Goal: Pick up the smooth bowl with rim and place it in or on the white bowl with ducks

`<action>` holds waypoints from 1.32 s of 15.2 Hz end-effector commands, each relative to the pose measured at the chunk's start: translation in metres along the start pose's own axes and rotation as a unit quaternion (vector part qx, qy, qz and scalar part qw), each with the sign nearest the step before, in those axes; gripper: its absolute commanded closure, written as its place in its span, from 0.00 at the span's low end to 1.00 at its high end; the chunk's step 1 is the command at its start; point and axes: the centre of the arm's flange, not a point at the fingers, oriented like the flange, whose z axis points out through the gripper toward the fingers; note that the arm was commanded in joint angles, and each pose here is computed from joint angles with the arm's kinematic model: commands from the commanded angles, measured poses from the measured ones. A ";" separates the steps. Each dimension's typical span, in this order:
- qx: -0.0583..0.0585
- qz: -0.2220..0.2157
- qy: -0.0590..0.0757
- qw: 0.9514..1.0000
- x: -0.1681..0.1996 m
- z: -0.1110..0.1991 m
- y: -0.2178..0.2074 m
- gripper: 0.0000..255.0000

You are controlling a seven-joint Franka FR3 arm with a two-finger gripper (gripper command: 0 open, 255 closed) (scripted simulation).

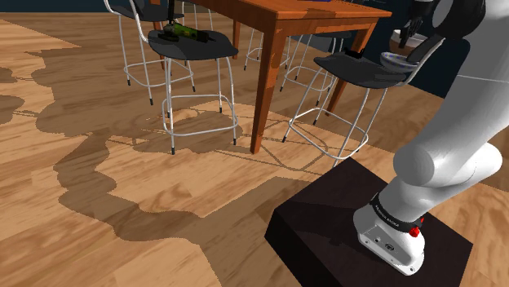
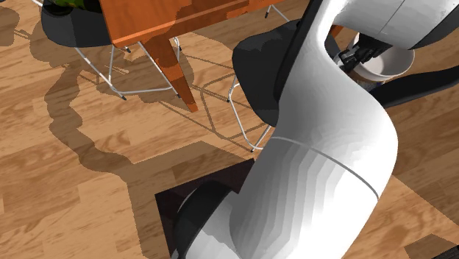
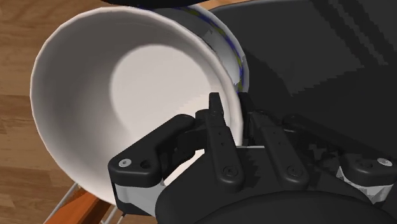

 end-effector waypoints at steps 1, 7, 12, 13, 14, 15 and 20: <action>0.000 0.000 0.000 1.000 0.000 0.009 -0.001 1.00; 0.000 0.000 0.000 1.000 0.001 0.019 -0.002 1.00; 0.000 0.000 0.000 1.000 0.002 0.022 -0.004 0.00; 0.000 0.000 0.000 1.000 0.006 0.024 -0.003 0.00; 0.000 0.000 0.000 1.000 0.003 0.028 -0.006 0.00; -0.001 0.000 0.000 1.000 0.000 0.024 -0.004 0.00; 0.000 0.000 0.000 1.000 0.001 -0.020 -0.002 0.00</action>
